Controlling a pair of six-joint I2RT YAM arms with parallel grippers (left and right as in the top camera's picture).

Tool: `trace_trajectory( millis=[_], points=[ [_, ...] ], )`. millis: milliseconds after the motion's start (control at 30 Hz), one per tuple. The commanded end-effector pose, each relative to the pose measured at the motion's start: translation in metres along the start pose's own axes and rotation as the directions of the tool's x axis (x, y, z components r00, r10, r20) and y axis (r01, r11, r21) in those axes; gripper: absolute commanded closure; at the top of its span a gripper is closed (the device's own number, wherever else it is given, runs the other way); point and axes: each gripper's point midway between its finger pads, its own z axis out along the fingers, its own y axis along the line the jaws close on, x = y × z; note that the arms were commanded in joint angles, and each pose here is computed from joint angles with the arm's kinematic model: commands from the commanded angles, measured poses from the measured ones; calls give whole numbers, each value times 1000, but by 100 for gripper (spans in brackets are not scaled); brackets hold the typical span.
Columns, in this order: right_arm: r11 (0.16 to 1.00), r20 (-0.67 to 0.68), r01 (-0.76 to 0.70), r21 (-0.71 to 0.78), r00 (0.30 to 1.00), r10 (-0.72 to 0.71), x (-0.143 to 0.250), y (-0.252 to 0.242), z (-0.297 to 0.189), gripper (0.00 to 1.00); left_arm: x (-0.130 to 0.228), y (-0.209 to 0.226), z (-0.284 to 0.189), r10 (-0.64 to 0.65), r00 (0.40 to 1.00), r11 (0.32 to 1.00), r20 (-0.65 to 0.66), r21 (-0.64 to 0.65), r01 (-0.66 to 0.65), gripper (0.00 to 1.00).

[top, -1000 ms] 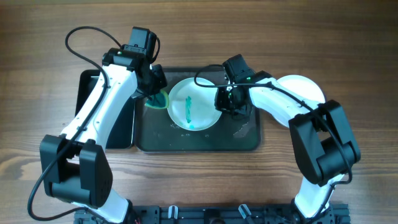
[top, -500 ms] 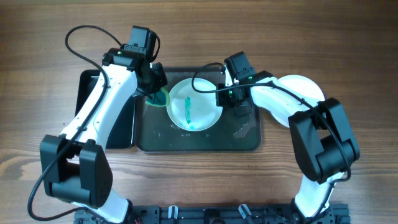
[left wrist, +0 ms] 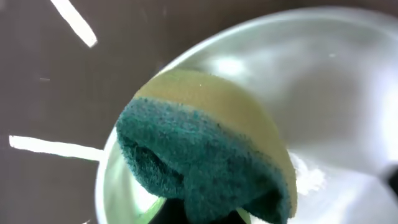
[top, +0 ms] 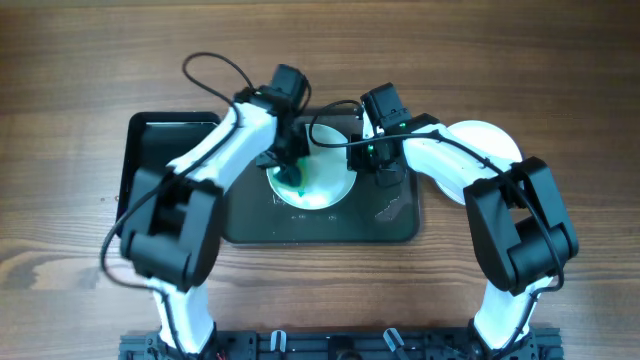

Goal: Clean dirty plates on tray and stack at the side
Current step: 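Bring the sponge in the left gripper onto the held plate, then scrub the held plate with the sponge in the left gripper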

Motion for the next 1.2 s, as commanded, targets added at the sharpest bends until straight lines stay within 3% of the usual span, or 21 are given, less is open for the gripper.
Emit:
trace_trajectory(
  millis=[0,167,200,300,467,567,633,700,800,967,1067,1167],
  points=[
    [999,-60,-19,49,998,22,17,-16,17,96,17,-4,29,47,993,999,-108,30,-44,96],
    [999,-60,-18,49,998,21,17,-16,17,96,43,-8,49,94,971,995,-221,41,-87,96],
    [999,-60,-18,49,998,21,17,-16,17,96,52,-25,48,174,954,980,-246,137,-143,96],
    [999,-60,-18,49,998,21,17,-16,17,96,77,-85,28,450,871,808,-198,505,-303,96],
    [999,-63,-19,50,998,22,18,-17,18,96,61,-99,27,465,879,767,-106,543,-341,96],
    [999,-63,-19,50,998,22,18,-17,18,95,34,-82,39,334,938,868,-95,419,-267,96],
    [999,-64,-19,50,998,23,19,-17,18,96,9,-53,49,183,981,956,-60,242,-164,96],
    [999,-64,-19,51,998,23,19,-17,18,96,-12,-23,53,72,997,994,6,78,-73,96],
    [998,-66,-20,51,998,23,19,-17,18,96,-41,16,45,26,990,989,137,-145,-6,96],
    [998,-66,-20,52,998,23,19,-18,18,96,-46,51,25,-77,969,929,234,-335,155,96],
    [998,-65,-20,55,998,23,19,-18,18,96,-31,62,24,-148,968,904,202,-369,215,96],
    [998,-65,-20,55,998,23,19,-18,18,96,-3,49,31,-135,990,940,34,-311,139,96]
  ],
)
